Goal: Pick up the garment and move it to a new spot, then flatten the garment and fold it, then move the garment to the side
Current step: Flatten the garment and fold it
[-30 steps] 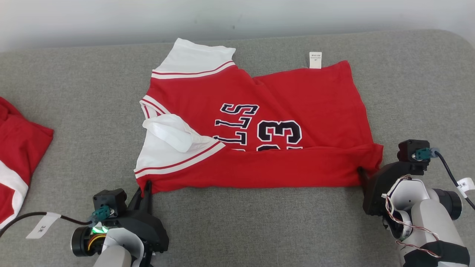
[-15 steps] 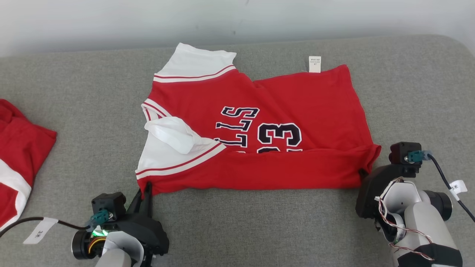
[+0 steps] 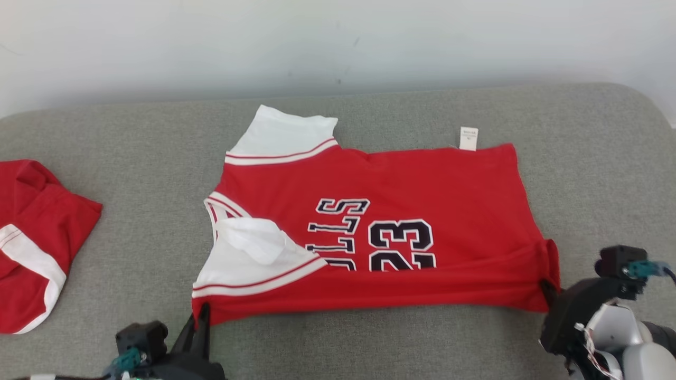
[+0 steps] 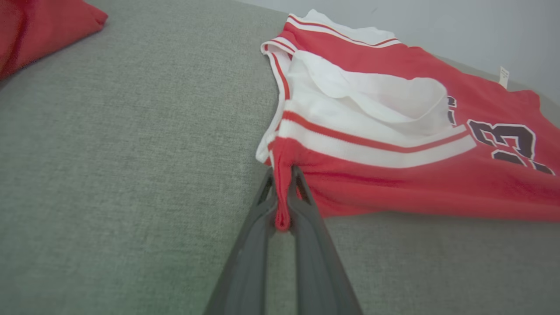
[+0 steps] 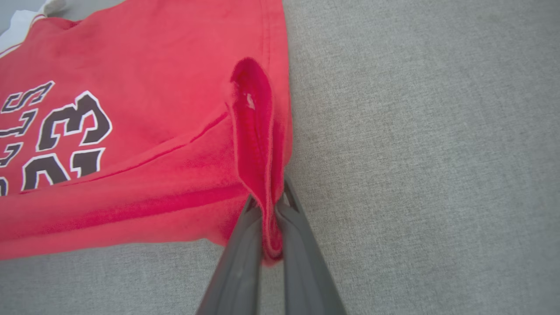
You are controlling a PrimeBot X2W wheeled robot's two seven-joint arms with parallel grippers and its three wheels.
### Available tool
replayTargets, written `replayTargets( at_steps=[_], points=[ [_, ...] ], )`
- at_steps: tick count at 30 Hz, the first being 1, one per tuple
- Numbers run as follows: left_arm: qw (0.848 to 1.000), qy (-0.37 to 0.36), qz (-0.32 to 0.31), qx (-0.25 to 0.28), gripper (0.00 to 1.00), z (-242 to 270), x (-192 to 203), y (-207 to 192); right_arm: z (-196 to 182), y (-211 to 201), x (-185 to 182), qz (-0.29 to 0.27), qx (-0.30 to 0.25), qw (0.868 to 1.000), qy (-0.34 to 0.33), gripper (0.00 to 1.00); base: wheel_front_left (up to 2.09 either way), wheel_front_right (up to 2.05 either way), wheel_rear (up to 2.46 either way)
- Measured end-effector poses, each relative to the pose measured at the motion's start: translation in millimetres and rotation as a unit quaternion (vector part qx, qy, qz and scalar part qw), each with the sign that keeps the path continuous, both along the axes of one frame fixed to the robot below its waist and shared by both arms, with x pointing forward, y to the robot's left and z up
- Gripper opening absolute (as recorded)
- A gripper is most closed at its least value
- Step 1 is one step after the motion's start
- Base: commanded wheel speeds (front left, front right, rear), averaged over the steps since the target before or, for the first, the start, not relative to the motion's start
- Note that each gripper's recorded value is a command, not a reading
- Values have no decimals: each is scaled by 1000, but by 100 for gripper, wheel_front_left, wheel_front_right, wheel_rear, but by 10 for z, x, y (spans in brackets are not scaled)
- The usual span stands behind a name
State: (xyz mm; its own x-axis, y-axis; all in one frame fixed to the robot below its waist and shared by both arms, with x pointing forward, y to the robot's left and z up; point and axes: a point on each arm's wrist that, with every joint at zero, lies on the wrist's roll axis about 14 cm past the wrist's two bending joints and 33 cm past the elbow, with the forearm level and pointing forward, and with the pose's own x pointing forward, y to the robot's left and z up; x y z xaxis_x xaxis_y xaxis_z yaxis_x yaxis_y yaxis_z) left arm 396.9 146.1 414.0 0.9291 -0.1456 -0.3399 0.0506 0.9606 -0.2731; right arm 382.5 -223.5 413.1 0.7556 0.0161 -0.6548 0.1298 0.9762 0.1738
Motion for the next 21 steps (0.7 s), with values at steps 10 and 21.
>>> replayTargets(
  at_steps=[10,21],
  points=[
    [999,38,9,-26,0,54,-562,-47,28,-38,-493,-3,16,999,35,0,0,0,0],
    [998,64,16,-14,84,-64,-897,-1,-140,8,-767,2,25,997,68,53,0,0,0]
  ],
)
